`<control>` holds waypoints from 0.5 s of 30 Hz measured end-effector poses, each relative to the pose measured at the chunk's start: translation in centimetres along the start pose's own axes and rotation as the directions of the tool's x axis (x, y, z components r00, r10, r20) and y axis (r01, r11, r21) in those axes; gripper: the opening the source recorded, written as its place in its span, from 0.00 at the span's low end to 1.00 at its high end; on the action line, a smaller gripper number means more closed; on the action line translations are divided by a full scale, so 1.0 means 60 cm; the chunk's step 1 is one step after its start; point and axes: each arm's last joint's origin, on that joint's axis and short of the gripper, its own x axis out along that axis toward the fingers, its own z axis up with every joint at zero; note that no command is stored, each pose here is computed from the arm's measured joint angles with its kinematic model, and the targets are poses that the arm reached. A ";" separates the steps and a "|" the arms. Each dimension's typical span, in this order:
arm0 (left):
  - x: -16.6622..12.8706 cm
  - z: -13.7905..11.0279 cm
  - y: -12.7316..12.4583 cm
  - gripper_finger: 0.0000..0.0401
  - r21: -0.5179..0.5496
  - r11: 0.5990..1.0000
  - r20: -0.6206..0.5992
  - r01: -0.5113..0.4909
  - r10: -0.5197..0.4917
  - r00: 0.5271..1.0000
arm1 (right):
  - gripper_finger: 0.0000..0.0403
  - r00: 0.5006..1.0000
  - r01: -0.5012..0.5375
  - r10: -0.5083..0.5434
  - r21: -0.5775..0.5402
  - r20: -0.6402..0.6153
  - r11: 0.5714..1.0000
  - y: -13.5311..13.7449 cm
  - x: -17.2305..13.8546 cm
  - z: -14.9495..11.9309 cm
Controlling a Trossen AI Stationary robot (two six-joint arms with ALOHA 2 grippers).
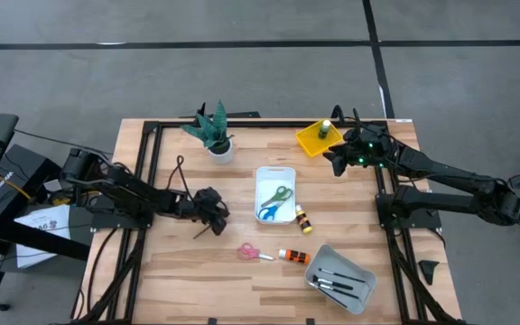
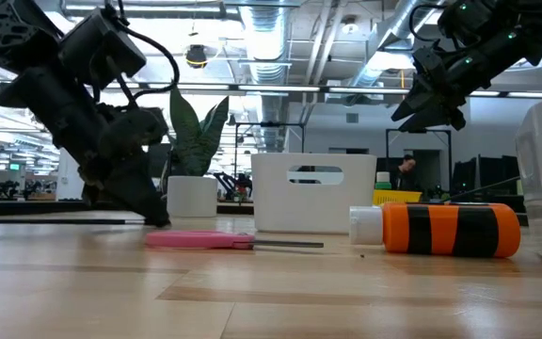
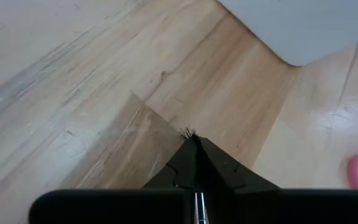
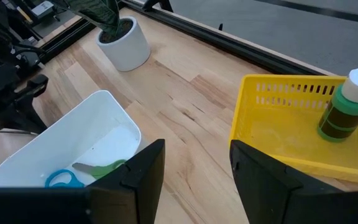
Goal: Pick & Place Paint Supplies
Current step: Put the eyebrow brush into the gray bin
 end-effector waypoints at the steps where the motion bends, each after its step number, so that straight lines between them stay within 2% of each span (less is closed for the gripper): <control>1: -0.003 0.002 -0.001 0.00 -0.003 1.000 0.007 0.008 -0.008 1.000 | 0.44 1.000 0.000 0.000 0.000 0.000 1.000 0.000 0.000 0.000; 6: -0.021 0.018 -0.009 0.00 -0.021 0.998 0.060 0.067 -0.065 0.996 | 0.44 1.000 0.000 0.000 -0.013 0.000 1.000 0.000 0.000 0.000; 15: -0.046 0.035 -0.020 0.00 -0.005 0.984 0.083 0.181 -0.180 0.980 | 0.44 1.000 0.001 -0.001 -0.018 0.000 1.000 0.000 0.000 0.000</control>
